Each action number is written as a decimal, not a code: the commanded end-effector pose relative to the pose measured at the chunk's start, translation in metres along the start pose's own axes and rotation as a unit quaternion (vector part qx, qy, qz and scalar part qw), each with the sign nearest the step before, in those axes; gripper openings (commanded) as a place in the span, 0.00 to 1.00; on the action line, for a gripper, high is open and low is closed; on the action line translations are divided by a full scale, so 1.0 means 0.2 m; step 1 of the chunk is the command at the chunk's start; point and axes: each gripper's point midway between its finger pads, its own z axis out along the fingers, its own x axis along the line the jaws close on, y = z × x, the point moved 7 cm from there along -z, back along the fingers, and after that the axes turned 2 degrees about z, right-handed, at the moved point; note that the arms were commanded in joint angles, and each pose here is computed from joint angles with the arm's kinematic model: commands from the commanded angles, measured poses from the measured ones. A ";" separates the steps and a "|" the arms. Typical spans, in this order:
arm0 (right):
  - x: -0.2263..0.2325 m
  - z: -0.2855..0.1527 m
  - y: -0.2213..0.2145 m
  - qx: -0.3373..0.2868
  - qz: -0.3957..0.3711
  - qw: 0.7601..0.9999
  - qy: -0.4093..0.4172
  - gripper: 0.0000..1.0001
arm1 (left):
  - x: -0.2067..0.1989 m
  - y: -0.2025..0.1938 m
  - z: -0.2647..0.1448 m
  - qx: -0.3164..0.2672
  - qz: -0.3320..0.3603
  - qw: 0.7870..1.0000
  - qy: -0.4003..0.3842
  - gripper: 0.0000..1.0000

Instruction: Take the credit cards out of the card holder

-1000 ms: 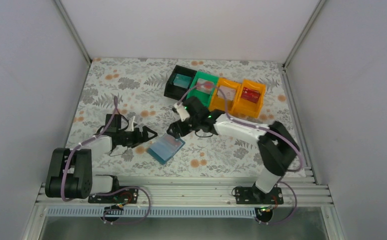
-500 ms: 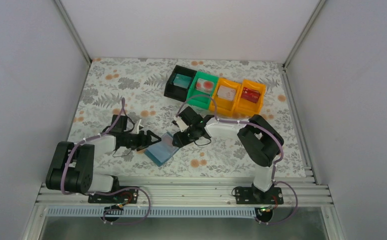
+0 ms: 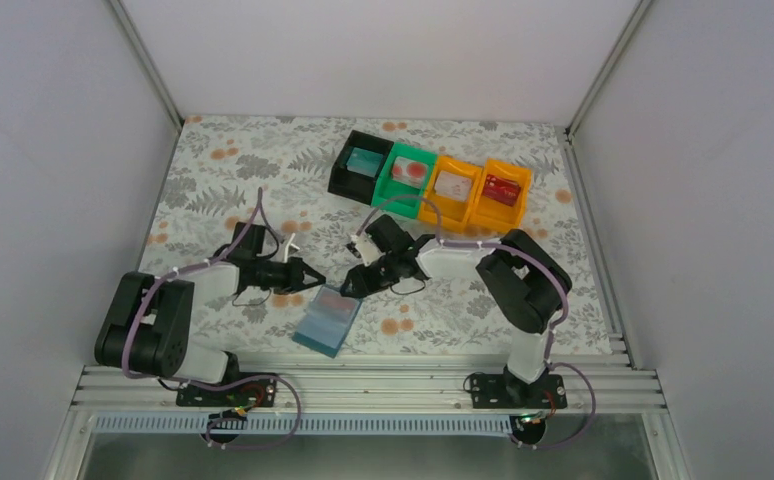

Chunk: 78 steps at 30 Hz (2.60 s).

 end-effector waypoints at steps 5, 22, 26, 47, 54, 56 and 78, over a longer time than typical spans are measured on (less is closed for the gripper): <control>-0.06 -0.20 0.05 -0.025 0.002 1.000 -0.004 0.50 | -0.11 0.12 0.00 0.006 0.067 0.998 -0.018 0.02; 0.17 -0.06 0.08 -0.001 -0.231 0.958 -0.168 0.77 | -0.55 0.43 -0.42 -0.040 0.341 0.934 0.100 0.46; 0.13 0.04 0.04 0.040 -0.225 0.961 -0.156 0.77 | -0.57 0.39 -0.53 -0.026 0.379 0.915 0.133 0.60; -0.21 -0.27 -0.09 -0.094 0.048 0.993 -0.043 0.04 | -0.46 0.03 -0.24 0.138 0.594 0.782 0.130 0.71; -0.37 -0.42 -0.08 -0.180 0.126 0.975 -0.046 0.04 | -0.46 0.17 -0.12 0.097 0.604 0.778 0.142 0.66; -0.39 -0.44 -0.08 -0.186 0.136 0.972 -0.046 0.04 | -0.41 0.18 -0.07 0.110 0.599 0.779 0.147 0.66; -0.50 -0.66 -0.15 -0.230 0.181 0.946 -0.139 0.44 | -0.35 0.24 0.13 0.102 0.444 0.887 0.077 0.68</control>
